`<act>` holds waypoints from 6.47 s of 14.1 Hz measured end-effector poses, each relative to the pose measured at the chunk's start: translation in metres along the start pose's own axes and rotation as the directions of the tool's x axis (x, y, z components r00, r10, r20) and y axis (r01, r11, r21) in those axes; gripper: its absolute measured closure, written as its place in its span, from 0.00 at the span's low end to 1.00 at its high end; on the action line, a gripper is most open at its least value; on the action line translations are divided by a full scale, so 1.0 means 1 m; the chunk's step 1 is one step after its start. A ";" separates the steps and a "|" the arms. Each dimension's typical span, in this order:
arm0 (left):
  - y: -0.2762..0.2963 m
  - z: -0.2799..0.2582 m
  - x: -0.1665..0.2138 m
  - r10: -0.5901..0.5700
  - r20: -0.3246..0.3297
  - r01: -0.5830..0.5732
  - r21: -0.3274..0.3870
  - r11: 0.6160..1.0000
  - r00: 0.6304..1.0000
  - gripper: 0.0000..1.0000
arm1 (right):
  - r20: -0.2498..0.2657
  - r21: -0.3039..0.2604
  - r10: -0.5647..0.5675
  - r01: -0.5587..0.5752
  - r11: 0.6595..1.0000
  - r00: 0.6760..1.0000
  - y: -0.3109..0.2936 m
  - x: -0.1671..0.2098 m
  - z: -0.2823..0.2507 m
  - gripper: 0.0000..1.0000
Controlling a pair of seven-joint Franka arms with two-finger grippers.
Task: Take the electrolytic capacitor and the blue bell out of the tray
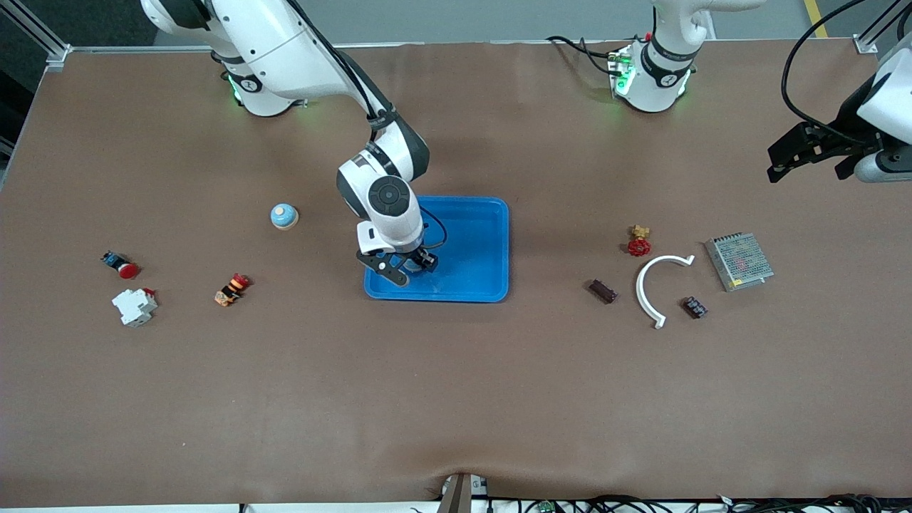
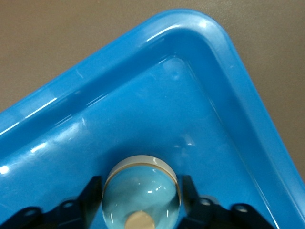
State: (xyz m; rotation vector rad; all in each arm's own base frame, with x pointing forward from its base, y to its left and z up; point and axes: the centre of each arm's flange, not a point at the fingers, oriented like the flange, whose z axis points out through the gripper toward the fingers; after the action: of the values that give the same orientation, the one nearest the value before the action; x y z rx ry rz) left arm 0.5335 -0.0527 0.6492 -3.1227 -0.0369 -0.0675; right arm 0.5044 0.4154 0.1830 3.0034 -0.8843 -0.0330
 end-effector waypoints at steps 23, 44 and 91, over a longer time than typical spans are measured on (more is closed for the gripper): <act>0.009 0.010 0.006 0.015 -0.001 -0.015 -0.001 1.000 1.000 0.00 | 0.037 -0.058 -0.135 0.137 0.989 0.990 0.019 0.084 -0.079 0.34; 0.014 0.020 0.013 0.023 -0.002 -0.023 -0.001 1.000 1.000 0.00 | -0.005 0.005 -0.230 0.230 0.973 0.973 0.116 0.136 -0.012 0.34; 0.021 0.018 0.013 0.035 -0.015 -0.035 -0.003 0.999 0.999 0.00 | -0.066 0.017 -0.506 0.508 0.861 0.860 0.329 0.111 0.014 0.00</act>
State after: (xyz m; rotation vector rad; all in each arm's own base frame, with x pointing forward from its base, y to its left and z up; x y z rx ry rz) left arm 0.5480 -0.0734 0.6316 -3.1250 0.0183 -0.0911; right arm 0.4193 0.0788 0.1728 3.1508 -0.0643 0.0675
